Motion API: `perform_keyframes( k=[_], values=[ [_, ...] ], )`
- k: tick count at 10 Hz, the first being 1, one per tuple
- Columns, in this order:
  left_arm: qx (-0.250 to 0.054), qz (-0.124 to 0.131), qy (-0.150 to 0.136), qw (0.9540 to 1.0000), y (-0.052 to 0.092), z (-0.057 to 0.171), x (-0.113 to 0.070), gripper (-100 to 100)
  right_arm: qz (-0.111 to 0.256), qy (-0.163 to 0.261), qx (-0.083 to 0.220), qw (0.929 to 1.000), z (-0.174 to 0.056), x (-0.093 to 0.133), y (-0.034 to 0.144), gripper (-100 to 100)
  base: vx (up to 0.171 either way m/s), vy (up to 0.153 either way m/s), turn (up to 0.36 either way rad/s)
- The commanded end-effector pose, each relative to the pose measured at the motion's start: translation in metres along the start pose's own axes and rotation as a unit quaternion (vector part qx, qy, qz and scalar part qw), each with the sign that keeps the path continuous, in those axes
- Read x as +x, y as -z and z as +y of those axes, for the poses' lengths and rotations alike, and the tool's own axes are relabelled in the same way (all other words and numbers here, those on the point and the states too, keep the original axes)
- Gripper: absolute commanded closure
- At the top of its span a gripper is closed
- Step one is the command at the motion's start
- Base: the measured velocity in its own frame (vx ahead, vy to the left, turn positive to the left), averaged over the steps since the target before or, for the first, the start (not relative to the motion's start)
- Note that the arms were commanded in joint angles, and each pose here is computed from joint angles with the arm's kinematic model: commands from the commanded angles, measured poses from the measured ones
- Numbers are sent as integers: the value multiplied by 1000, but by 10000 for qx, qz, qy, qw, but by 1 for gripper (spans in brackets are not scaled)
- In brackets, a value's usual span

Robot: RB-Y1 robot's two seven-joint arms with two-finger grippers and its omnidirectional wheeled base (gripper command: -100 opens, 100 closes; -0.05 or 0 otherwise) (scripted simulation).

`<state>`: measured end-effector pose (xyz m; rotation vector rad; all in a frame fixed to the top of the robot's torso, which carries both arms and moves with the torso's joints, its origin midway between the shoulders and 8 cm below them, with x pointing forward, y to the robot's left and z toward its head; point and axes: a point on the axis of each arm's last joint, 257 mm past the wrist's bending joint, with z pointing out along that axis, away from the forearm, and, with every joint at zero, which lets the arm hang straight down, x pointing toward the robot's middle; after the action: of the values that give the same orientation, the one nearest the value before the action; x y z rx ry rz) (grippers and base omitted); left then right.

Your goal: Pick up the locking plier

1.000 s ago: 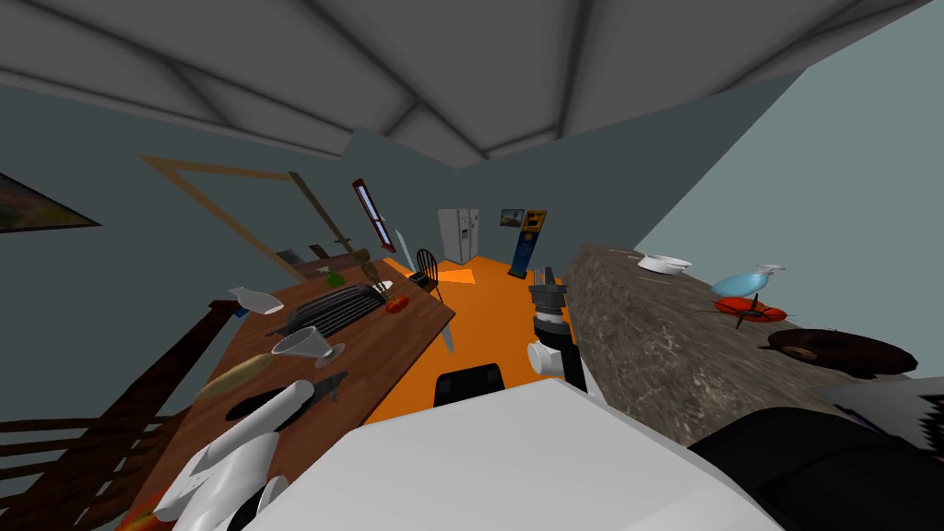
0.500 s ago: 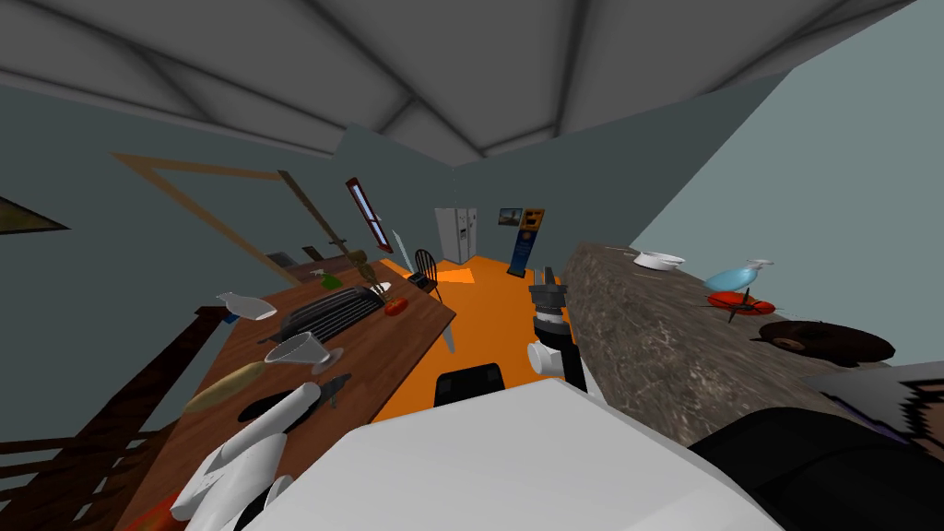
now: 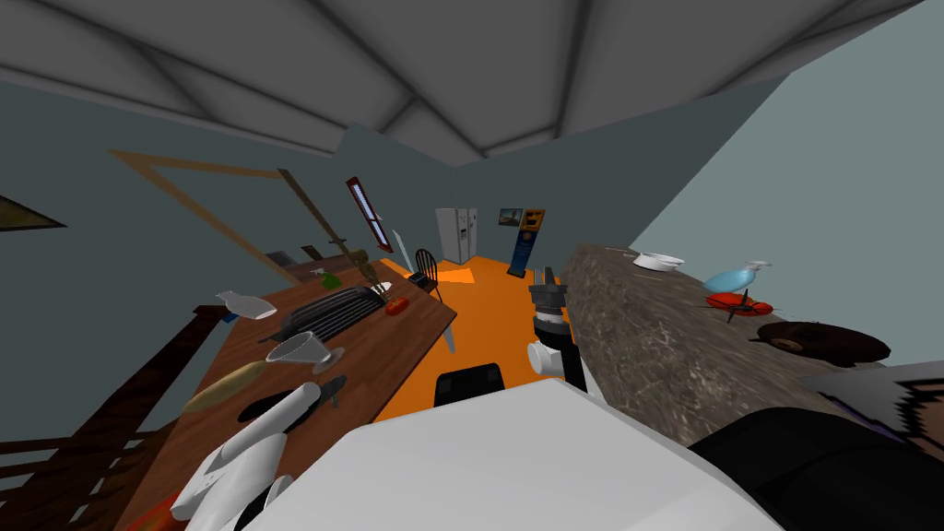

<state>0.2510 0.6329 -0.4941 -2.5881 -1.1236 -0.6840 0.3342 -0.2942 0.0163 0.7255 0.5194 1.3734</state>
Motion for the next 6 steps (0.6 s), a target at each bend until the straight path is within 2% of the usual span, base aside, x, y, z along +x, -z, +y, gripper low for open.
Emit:
perform_keyframes(
  k=[1, 2, 3, 5, 6],
  values=[
    [0, 0, 0, 10000, 0, 0, 0, 100, 0, 0, 0, 10000, 0, 0, 0, 0, 0, 0, 0],
    [0, -2, 2, 10000, 0, 0, 0, 0, 0, 0, 0, 10000, 0, 0, 0, 0, 0, 0, 0],
    [-29, -8, -57, 10000, 5, -1, 10, 100, 0, 0, 0, 10000, 0, 0, 0, 0, -1, -68, 91],
    [-30, 7, -54, 10000, 5, -1, 12, 100, -1, -1, 0, 10000, 0, 0, 0, 0, -13, -72, 63],
    [-31, -6, -63, 10000, 5, -1, 11, 0, 0, -1, 0, 10000, 0, 0, 0, 0, -2, -9, -1]
  ],
)
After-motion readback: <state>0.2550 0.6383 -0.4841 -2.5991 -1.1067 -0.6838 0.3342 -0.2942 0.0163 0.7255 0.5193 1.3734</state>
